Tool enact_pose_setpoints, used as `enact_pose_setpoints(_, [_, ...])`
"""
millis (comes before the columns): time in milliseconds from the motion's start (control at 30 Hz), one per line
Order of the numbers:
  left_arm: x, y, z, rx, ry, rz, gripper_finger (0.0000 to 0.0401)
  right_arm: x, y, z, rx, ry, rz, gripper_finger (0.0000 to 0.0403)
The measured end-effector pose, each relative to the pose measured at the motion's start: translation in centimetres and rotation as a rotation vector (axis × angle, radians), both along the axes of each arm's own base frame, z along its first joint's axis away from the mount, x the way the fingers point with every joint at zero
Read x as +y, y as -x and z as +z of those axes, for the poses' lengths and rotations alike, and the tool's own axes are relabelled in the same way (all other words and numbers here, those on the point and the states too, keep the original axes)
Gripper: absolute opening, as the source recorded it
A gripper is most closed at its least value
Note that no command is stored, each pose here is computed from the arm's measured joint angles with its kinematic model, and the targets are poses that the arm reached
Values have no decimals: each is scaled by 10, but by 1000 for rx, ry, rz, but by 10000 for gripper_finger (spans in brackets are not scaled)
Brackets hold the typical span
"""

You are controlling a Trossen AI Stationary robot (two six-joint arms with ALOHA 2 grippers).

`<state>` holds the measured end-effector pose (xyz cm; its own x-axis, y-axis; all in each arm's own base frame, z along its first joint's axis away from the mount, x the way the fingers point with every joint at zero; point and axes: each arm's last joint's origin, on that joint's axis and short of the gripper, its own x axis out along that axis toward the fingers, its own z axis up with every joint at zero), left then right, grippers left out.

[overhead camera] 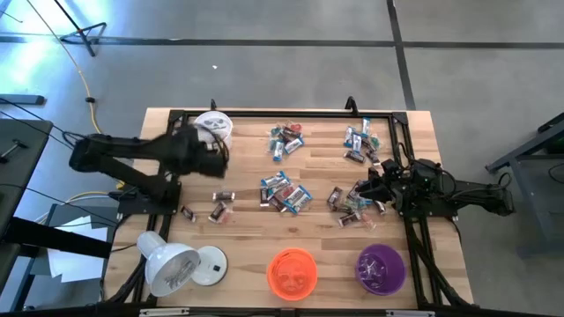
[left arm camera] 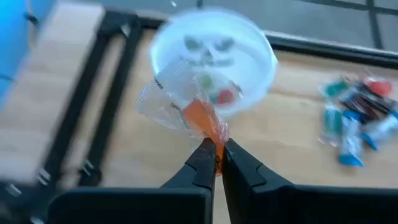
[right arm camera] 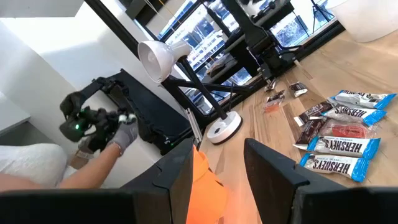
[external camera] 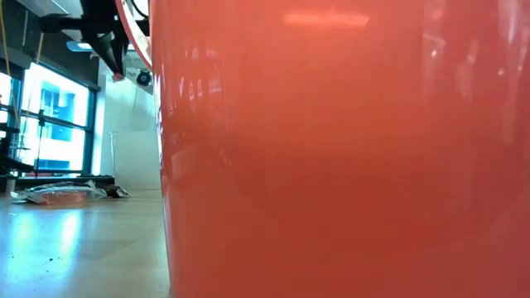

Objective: Organize candy in baskets
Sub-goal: Put the orange gummy into the white bucket

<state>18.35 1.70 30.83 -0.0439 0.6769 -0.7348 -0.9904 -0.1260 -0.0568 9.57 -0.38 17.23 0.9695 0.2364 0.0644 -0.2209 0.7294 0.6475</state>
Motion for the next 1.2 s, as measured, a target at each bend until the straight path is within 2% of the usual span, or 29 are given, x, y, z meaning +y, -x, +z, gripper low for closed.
enact_pose_setpoints(233, [42, 11, 15, 89, -8, -53, 5, 0, 0, 0, 0, 0, 0, 138])
enact_pose_setpoints(633, [99, 25, 46, 77, -77, -180, 5, 0, 0, 0, 0, 0, 0, 138])
enact_pose_setpoints(900, [132, 36, 40, 41, 55, -242, 5, 0, 0, 0, 0, 0, 0, 138])
enact_pose_setpoints(1200, [162, 41, 23, 36, 193, -255, 5, 0, 0, 0, 0, 0, 0, 138])
